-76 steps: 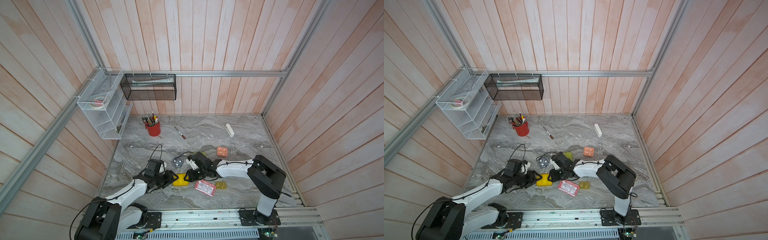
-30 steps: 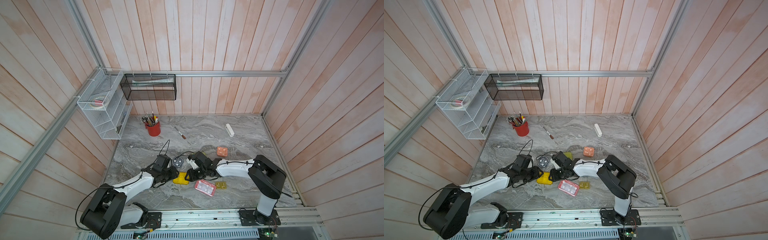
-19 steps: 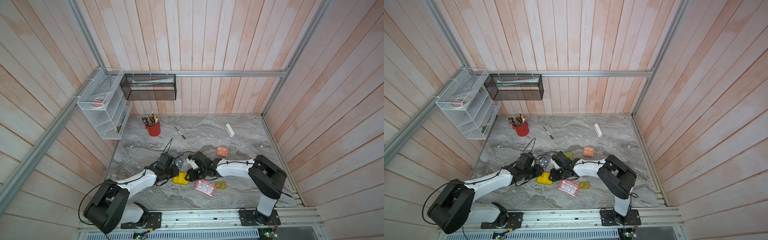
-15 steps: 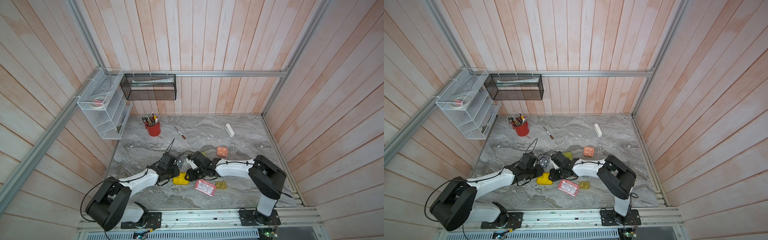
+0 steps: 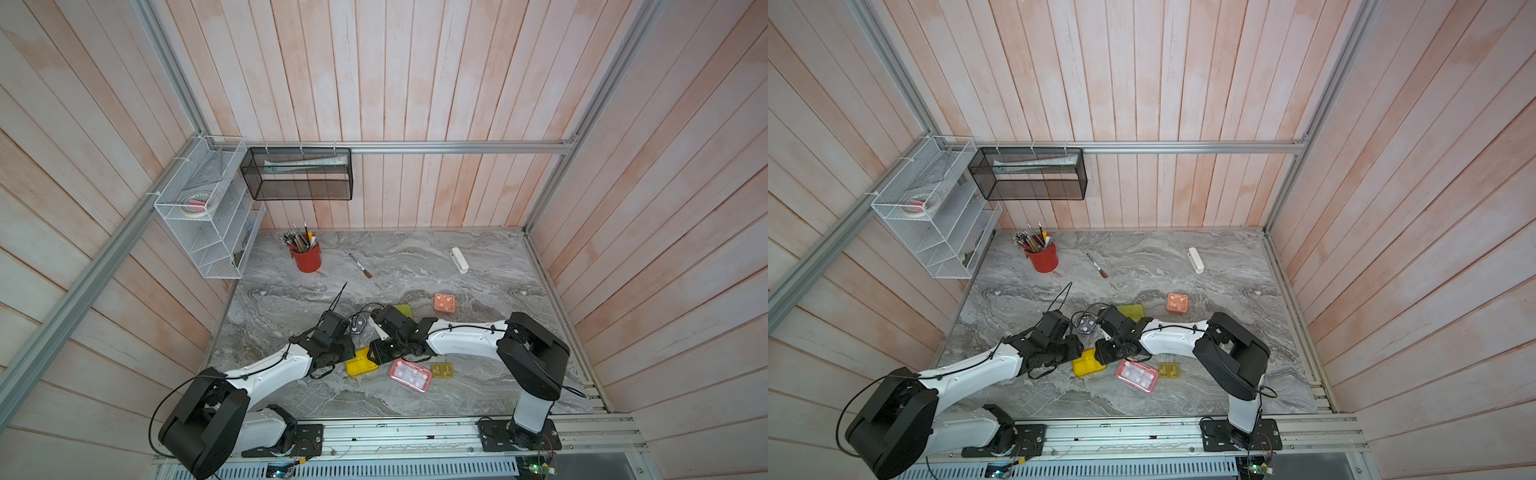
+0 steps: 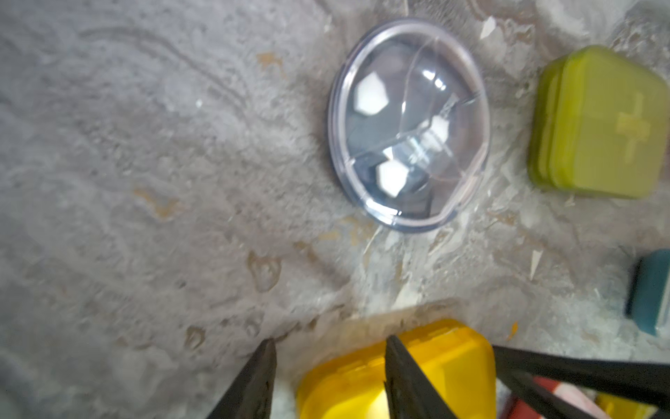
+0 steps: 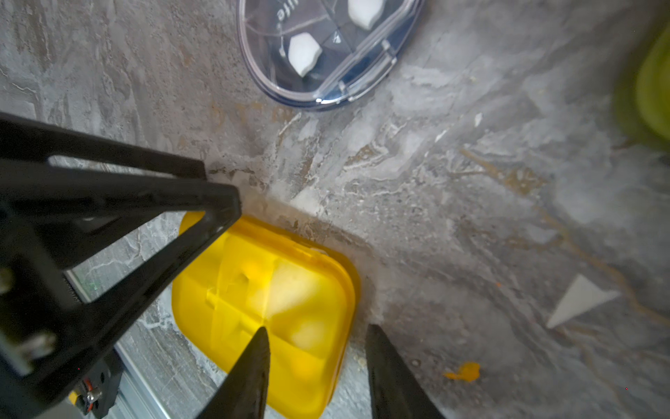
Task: Close pillboxes
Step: Close the lid on the pillbox.
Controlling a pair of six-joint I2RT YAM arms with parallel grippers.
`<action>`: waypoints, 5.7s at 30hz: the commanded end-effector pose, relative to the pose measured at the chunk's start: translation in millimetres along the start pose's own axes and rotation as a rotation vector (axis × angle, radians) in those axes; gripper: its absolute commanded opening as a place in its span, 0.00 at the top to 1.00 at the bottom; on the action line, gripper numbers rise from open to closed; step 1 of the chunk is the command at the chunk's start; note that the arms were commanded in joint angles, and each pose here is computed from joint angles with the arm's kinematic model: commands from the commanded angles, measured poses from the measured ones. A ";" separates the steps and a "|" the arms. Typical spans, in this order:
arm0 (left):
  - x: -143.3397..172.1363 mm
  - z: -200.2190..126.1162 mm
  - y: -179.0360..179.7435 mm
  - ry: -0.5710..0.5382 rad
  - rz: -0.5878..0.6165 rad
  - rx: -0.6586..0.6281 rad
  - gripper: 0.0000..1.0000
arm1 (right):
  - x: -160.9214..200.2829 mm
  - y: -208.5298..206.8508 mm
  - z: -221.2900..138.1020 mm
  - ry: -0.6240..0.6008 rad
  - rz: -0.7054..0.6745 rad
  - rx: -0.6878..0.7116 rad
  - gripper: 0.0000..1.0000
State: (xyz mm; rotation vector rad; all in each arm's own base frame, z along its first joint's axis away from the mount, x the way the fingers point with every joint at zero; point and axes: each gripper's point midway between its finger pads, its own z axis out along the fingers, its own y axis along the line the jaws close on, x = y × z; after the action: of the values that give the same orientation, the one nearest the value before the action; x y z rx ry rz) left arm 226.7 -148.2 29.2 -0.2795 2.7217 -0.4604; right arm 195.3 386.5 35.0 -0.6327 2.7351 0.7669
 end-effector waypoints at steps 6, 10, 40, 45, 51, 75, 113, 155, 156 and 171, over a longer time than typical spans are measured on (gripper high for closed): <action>-5.9 -41.1 -7.9 -0.032 -0.133 0.222 0.38 | 9.7 -12.4 -7.2 -0.005 0.024 0.002 0.50; 7.9 -41.8 -10.1 0.028 -0.153 0.256 0.37 | 7.3 -2.3 -13.9 -0.024 0.024 -0.065 0.47; 76.7 -13.9 19.7 0.195 -0.197 0.087 0.33 | 20.9 -3.9 -6.9 0.055 -0.010 -0.081 0.42; 66.7 -14.4 29.2 0.137 -0.194 0.029 0.38 | 20.2 -3.9 -5.1 0.052 -0.009 -0.080 0.45; 67.2 -8.5 34.4 0.143 -0.168 -0.009 0.41 | 19.6 -3.2 -2.6 0.058 -0.012 -0.074 0.48; 87.4 8.0 43.8 0.228 -0.011 -0.185 0.51 | 32.2 -13.0 15.8 0.117 -0.086 0.090 0.54; 98.1 6.3 40.7 0.195 -0.057 -0.104 0.52 | 57.0 -5.2 14.5 0.116 -0.043 -0.033 0.41; 77.6 -7.0 25.5 0.133 -0.059 -0.059 0.44 | 56.2 -20.0 3.2 0.109 -0.096 0.042 0.42; 72.4 -11.2 21.5 0.114 -0.068 -0.033 0.41 | 50.4 -15.7 -1.8 0.083 -0.088 0.010 0.41; 46.1 -33.2 -11.6 0.064 -0.128 0.211 0.32 | 20.8 11.4 -27.3 -0.014 -0.063 -0.205 0.32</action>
State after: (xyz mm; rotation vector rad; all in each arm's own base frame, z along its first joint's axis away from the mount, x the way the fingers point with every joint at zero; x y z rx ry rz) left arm 177.0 -151.3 50.0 -0.4306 2.6809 -0.7200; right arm 175.9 368.4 61.7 -0.7124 2.6105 0.9808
